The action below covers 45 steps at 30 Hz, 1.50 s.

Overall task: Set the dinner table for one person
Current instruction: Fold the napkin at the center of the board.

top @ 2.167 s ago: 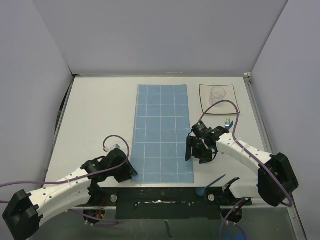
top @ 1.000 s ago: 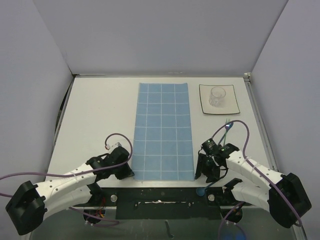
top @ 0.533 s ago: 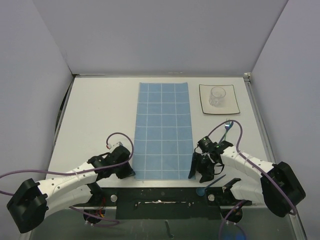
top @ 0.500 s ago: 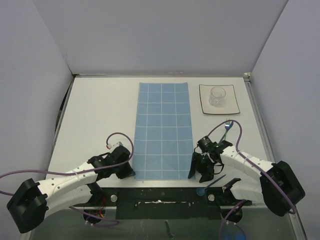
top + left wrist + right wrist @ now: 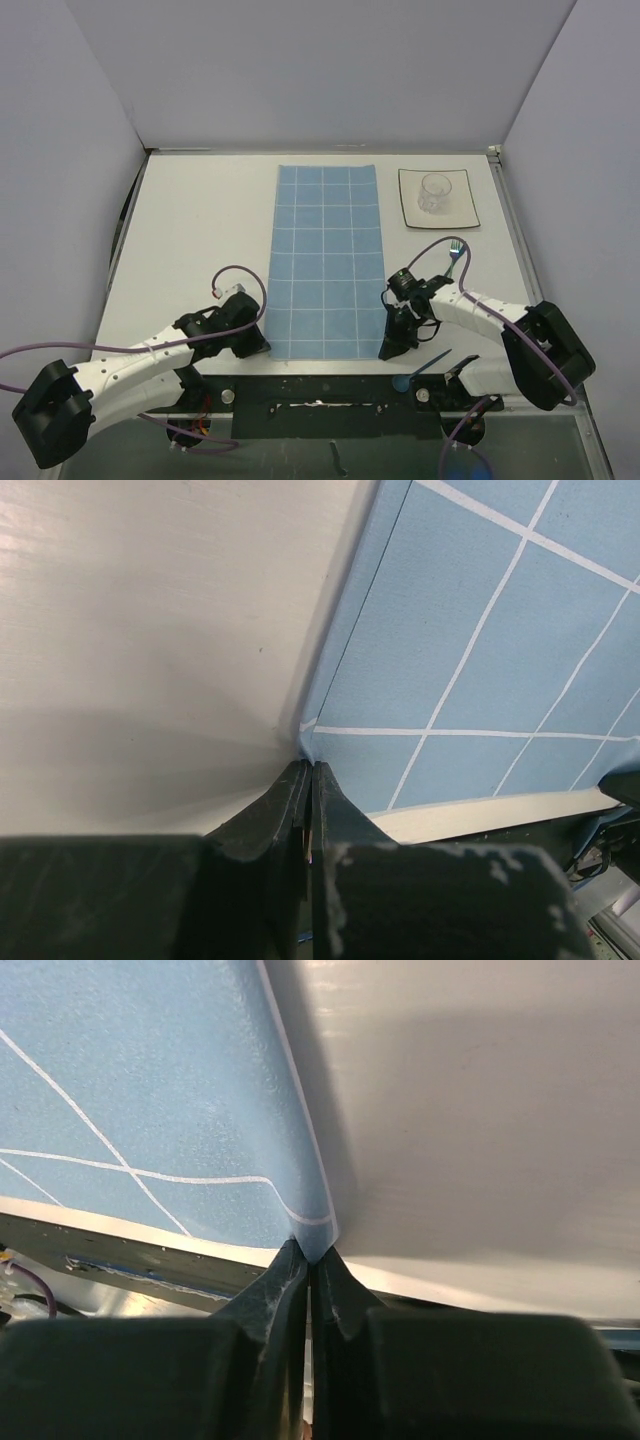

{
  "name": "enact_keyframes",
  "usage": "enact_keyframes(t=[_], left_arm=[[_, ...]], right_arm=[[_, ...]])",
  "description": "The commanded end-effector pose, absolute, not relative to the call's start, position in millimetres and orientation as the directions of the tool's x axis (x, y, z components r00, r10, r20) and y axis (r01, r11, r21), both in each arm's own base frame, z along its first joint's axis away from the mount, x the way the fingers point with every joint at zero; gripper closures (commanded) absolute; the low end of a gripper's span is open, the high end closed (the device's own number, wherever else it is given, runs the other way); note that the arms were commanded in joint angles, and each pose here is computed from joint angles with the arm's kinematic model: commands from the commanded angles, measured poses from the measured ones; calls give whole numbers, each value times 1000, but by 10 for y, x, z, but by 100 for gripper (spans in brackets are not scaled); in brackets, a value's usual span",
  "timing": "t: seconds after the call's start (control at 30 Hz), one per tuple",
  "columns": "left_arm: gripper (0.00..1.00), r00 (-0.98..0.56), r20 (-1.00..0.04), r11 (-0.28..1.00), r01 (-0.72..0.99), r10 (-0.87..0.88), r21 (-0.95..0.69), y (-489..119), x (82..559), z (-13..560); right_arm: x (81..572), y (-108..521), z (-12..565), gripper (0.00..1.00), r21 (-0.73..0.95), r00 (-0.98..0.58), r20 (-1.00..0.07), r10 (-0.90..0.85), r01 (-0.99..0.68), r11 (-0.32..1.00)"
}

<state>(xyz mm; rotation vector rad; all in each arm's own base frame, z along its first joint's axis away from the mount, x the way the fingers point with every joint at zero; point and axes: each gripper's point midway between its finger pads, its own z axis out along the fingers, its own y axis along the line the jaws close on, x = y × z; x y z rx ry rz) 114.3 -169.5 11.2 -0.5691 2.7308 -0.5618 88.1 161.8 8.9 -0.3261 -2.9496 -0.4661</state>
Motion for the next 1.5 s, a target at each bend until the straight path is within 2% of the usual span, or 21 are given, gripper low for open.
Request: enact_keyframes(t=[0.0,0.17,0.47,0.73,0.93,1.47], left_arm=[[100,-874,-214,850,-323,-437,-416,-1649,1139,60],[100,-868,-244,853,-307,-433,-423,-1649,1194,167],[100,-829,-393,881,-227,-399,-415,-1519,1377,685],[100,-828,-384,873,-231,-408,-429,-1465,1302,693],[100,-825,-382,863,-225,-416,-453,-1467,1283,759],[100,-769,-470,829,-136,-434,-542,-1331,1259,1593]], right_arm=[[1173,1478,-128,100,213,-985,0,171,167,963],[1341,1490,54,100,205,-988,-63,138,122,971],[1543,1450,495,100,197,-977,-183,111,74,978],[1351,1349,596,100,222,-972,-187,145,102,970],[1299,1275,826,100,237,-961,-232,151,95,967],[1182,1162,1191,100,280,-933,-315,175,85,956]])
